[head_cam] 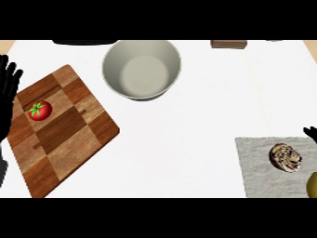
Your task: Pick the cupcake from the placemat and place it in the bowl
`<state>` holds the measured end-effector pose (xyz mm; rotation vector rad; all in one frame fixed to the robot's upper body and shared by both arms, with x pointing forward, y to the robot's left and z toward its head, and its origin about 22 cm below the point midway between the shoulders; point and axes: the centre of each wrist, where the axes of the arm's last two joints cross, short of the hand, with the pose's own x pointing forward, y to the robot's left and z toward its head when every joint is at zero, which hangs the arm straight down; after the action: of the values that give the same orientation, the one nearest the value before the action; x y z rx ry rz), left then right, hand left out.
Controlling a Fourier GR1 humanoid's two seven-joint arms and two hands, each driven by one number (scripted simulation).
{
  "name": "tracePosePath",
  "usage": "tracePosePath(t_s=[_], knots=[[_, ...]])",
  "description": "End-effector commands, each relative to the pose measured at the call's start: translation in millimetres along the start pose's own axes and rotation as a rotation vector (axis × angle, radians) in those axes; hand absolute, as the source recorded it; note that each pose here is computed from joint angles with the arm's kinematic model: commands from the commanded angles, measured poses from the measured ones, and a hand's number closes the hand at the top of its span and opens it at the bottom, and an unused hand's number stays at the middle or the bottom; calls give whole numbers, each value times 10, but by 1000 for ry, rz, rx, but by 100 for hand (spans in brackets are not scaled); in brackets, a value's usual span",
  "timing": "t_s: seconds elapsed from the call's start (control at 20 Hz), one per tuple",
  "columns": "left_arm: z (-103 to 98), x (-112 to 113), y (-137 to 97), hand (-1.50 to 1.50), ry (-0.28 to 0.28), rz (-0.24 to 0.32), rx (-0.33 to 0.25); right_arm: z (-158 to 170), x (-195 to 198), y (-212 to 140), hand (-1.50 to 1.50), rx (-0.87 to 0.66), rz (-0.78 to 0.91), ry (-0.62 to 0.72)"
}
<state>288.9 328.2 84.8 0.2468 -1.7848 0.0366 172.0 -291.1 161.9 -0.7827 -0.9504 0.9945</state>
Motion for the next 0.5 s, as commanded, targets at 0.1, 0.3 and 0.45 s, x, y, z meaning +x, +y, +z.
tracePosePath(t_s=[0.1,0.3,0.45], knots=[[-58,20,83,0,-2,7,-8,-307,-123,326,-150,23,4,36],[139,125,-174,0,6,14,-3,-431,-294,324,-150,26,-4,45],[122,28,11,0,-5,11,-13,-480,-371,338,-150,19,1,47]])
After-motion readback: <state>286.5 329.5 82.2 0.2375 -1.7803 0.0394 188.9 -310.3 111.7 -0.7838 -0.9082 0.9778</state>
